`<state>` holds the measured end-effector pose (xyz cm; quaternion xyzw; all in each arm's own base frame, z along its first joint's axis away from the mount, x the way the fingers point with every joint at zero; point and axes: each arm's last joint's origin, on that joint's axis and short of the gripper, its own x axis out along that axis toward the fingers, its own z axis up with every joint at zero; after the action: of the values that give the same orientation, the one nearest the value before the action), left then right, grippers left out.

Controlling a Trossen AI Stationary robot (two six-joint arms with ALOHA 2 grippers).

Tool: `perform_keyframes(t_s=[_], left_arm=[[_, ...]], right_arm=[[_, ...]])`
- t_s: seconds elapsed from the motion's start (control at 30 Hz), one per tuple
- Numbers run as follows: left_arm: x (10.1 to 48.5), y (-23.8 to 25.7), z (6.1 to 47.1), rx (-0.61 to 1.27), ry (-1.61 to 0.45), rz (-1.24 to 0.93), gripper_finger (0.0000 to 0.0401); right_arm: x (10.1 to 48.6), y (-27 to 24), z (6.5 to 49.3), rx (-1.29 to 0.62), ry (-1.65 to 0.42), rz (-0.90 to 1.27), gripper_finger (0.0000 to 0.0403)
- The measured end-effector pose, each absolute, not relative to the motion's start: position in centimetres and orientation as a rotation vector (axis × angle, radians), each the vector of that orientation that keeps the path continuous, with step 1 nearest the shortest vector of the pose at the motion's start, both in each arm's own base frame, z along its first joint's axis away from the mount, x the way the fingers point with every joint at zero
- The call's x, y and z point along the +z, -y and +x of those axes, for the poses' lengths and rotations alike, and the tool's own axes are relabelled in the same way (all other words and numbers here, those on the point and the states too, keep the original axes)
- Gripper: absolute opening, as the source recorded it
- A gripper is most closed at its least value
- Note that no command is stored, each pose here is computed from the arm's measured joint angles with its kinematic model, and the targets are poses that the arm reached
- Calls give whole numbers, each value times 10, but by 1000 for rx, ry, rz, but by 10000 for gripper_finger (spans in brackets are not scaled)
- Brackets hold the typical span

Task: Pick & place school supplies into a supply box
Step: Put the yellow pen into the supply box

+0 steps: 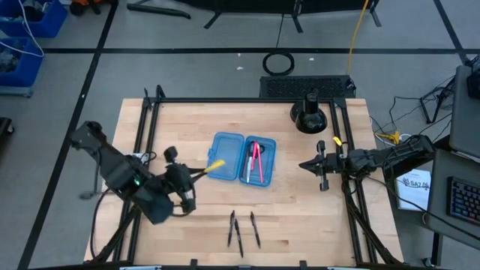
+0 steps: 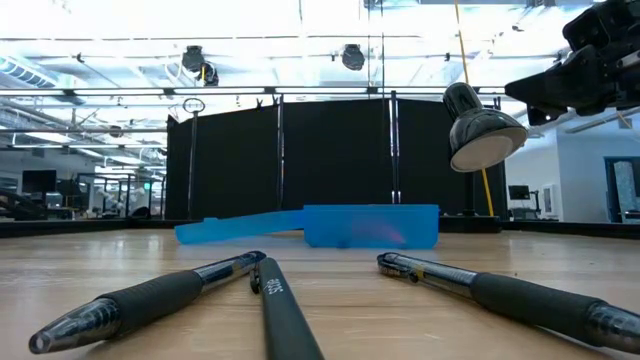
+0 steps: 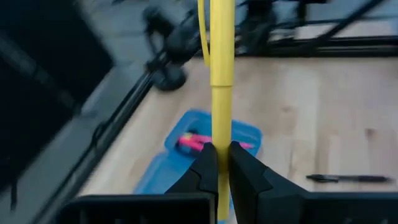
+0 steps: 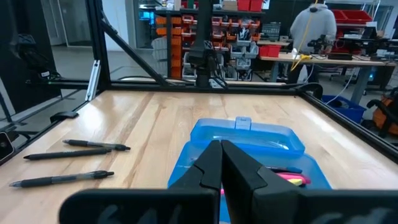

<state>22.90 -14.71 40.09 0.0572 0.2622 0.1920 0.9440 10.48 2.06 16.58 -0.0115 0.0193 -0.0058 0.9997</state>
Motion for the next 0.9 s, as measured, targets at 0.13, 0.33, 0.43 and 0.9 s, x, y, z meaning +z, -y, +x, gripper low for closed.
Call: perform_keyframes(t_s=[0.13, 0.33, 0.43, 0.9], left_arm=[[418, 135, 232, 240, -517, 235, 17], [450, 95, 208, 157, -444, 275, 17], [456, 75, 197, 135, -417, 305, 17], [320, 23, 155, -12, -4, 132, 17]], right_arm=[[166, -21, 105, -12, -35, -27, 0], [167, -21, 105, -12, -24, -26, 0], [167, -21, 105, -12, -23, -45, 0], [175, -21, 105, -18, 56, -104, 0]])
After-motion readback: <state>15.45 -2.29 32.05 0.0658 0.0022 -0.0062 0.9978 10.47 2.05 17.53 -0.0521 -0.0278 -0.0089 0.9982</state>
